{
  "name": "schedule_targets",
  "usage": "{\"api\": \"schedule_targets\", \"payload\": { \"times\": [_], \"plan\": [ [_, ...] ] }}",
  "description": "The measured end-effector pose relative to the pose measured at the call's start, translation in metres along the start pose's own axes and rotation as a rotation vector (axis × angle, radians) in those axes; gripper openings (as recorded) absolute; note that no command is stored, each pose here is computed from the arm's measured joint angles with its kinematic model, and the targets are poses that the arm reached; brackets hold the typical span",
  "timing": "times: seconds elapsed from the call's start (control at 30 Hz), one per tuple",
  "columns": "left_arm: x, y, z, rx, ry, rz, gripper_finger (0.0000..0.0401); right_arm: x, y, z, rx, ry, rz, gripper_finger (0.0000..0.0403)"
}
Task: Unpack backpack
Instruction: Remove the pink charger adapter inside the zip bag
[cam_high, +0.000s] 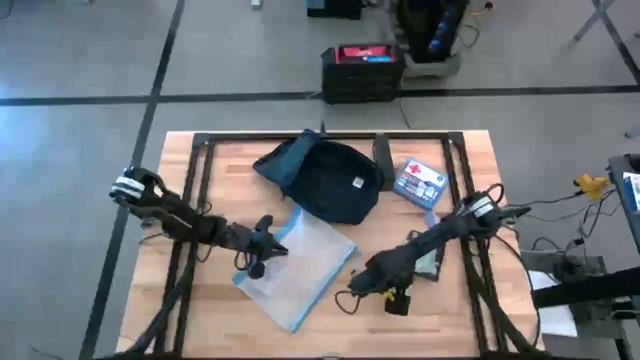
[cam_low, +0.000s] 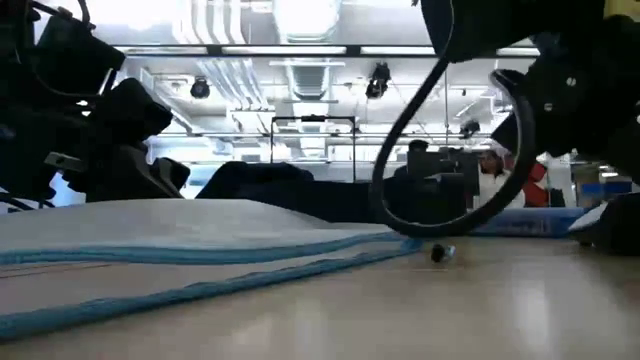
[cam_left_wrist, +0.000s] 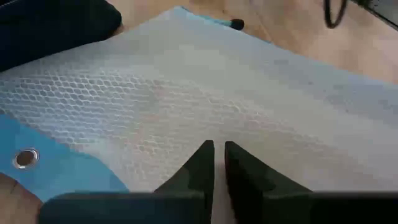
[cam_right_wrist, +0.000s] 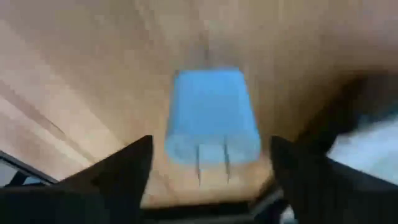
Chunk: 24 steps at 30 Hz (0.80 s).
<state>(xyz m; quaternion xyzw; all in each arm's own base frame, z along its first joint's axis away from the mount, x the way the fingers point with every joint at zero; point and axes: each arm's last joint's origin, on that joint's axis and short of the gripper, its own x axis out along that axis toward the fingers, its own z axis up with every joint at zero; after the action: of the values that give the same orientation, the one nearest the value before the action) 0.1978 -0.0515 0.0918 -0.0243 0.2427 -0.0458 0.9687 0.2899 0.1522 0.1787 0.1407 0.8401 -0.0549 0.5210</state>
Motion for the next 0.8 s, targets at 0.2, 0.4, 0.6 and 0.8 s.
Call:
{"api": "schedule_targets", "payload": {
  "times": [0.2,0.4,0.6,0.8],
  "plan": [
    [-0.001,0.000,0.000,-0.031,0.020,0.003,0.0025,-0.023,0.009,-0.001,-0.019,-0.070,0.012,0.0338],
    [-0.012,0.000,0.009,-0.119,0.001,-0.008,0.0025,-0.042,0.024,0.021,-0.082,-0.471,-0.010,0.0315],
    [-0.025,-0.001,0.007,-0.140,0.068,0.089,0.0025,-0.029,0.043,0.063,-0.141,-0.724,0.063,0.0283],
    [-0.031,0.006,-0.012,-0.235,0.209,0.317,0.0025,-0.018,0.042,0.094,-0.119,-0.820,0.033,0.0238]
  ]
}}
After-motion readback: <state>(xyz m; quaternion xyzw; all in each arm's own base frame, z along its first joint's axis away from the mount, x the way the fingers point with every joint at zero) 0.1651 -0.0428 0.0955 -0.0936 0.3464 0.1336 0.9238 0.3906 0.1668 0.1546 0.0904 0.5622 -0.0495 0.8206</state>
